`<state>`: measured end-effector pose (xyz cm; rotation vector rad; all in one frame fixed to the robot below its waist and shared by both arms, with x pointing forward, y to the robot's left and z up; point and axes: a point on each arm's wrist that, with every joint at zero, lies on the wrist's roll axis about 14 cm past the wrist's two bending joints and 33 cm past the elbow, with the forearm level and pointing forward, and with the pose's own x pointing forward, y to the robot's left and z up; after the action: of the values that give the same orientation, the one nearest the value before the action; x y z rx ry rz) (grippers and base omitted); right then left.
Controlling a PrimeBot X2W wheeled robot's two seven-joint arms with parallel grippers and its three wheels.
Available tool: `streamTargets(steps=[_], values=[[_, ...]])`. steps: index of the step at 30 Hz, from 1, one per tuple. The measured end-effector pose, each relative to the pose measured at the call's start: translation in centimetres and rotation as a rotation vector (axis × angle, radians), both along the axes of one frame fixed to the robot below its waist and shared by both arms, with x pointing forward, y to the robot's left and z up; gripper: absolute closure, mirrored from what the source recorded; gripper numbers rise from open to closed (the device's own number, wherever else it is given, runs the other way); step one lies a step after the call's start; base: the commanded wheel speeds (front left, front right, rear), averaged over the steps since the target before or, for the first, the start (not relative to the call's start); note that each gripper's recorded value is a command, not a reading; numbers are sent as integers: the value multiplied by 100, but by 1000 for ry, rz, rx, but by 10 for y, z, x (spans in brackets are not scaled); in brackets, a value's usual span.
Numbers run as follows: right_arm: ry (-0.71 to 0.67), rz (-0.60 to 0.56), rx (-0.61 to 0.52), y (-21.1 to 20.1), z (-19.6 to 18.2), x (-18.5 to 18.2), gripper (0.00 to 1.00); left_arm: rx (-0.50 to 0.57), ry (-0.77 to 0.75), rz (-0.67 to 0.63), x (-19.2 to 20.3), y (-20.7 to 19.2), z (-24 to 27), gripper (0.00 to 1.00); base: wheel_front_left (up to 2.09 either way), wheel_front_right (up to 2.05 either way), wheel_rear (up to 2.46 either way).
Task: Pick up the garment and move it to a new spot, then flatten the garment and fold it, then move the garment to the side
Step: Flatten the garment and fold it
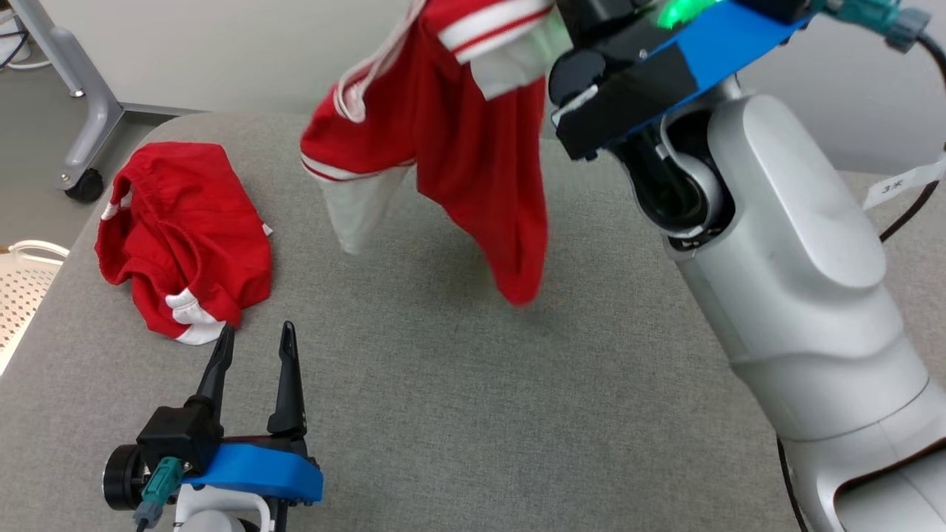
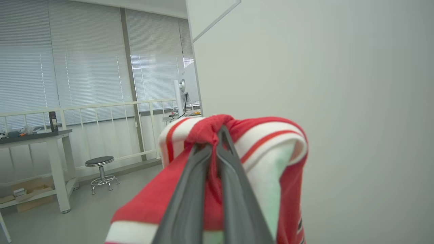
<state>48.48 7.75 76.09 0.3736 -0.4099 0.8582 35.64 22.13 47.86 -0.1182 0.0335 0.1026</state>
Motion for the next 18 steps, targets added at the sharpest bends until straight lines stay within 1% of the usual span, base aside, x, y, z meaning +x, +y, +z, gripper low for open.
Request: streamTargets(steps=[2, 3, 4, 6, 8, 11, 12, 14, 15, 16, 18], values=[[-59, 4, 52, 0, 19, -1, 100, 1, 4, 5, 0, 1, -1, 0, 0, 0, 0], [-66, 1, 67, -1, 22, 1, 100, 1, 5, 6, 0, 1, -1, 0, 0, 0, 0], [-62, -13, 56, -2, 18, 5, 100, 0, 5, 6, 1, 1, -2, 0, 0, 0, 0], [-36, -52, 1, -4, -1, 17, 100, 1, 4, 7, 2, 2, -1, 0, 0, 0, 0], [7, -114, -93, -15, -32, 33, 100, -2, 3, 5, 3, 0, -1, 0, 0, 0, 0], [126, -235, -249, -53, -100, 60, 100, 1, 6, 2, 4, 0, -2, 0, 0, 0, 0], [179, -272, -286, -69, -123, 67, 100, 0, 6, -1, 5, -1, -3, 0, 0, 0, 0], [290, -340, -322, -98, -164, 77, 100, -2, 5, -6, 7, -2, -2, 0, 0, 0, 0], [335, -369, -337, -111, -180, 79, 87, -3, 4, -8, 8, -3, -2, 0, 0, 0, 0], [371, -395, -351, -122, -194, 81, 0, -2, 4, -10, 8, -3, -2, 0, 0, 0, 0], [424, -439, -376, -140, -215, 81, 0, -2, 5, -14, 8, -4, -3, 0, 0, 0, 0]])
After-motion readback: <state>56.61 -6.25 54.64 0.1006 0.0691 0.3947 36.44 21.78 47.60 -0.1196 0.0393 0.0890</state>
